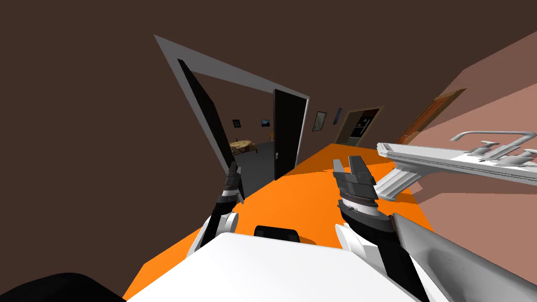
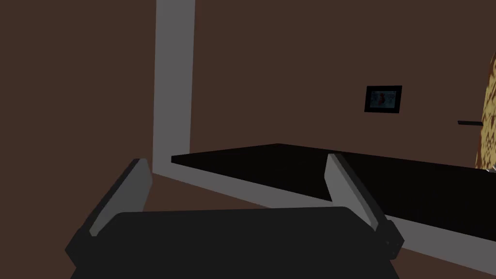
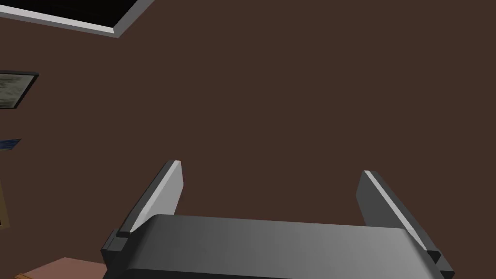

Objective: Push the door open

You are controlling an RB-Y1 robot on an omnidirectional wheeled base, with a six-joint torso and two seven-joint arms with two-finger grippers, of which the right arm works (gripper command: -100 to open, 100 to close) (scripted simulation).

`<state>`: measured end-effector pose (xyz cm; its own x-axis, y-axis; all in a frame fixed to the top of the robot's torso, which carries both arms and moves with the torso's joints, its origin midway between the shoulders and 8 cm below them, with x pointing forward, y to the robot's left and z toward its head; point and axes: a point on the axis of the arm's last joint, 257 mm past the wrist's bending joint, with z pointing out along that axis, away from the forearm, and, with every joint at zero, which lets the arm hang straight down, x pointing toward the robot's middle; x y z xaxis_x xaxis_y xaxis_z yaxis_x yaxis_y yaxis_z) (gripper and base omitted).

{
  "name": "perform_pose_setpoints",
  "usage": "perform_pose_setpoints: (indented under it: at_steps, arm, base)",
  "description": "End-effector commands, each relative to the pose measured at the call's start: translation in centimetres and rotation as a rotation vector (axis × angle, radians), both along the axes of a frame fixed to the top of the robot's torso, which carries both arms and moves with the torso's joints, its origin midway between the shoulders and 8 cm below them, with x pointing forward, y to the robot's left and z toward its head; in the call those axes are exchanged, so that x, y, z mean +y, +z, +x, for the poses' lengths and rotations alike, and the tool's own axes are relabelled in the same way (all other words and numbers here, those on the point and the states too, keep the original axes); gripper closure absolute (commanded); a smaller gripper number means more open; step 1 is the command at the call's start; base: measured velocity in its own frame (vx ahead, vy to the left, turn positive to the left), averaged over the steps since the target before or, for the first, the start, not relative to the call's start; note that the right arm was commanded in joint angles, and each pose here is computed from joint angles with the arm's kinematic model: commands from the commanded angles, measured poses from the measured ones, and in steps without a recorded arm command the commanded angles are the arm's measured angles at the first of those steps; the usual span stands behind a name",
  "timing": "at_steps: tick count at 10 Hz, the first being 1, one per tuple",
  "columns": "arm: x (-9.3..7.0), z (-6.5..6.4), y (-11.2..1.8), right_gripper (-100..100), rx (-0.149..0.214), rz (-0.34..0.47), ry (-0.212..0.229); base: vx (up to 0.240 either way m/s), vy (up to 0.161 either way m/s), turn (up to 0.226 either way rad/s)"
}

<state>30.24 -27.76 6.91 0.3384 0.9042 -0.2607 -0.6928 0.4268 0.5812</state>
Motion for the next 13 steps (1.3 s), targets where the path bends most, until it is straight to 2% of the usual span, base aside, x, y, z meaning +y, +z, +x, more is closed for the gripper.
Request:
perform_pose_setpoints:
  at_steps: [1,8,13]
  arm:
    - [0.1,0.7,-1.0,-100,0.017,0.004,0.016]
    - [0.4,3.4,-5.0,-100,0.086,0.022,0.074]
    - [0.7,5.5,-8.6,-100,0.148,0.039,0.124]
  base:
    - [0.045,0.002,0.075]
    - [0.108,-0.011,0.039]
    - [0.091,-0.012,0.052]
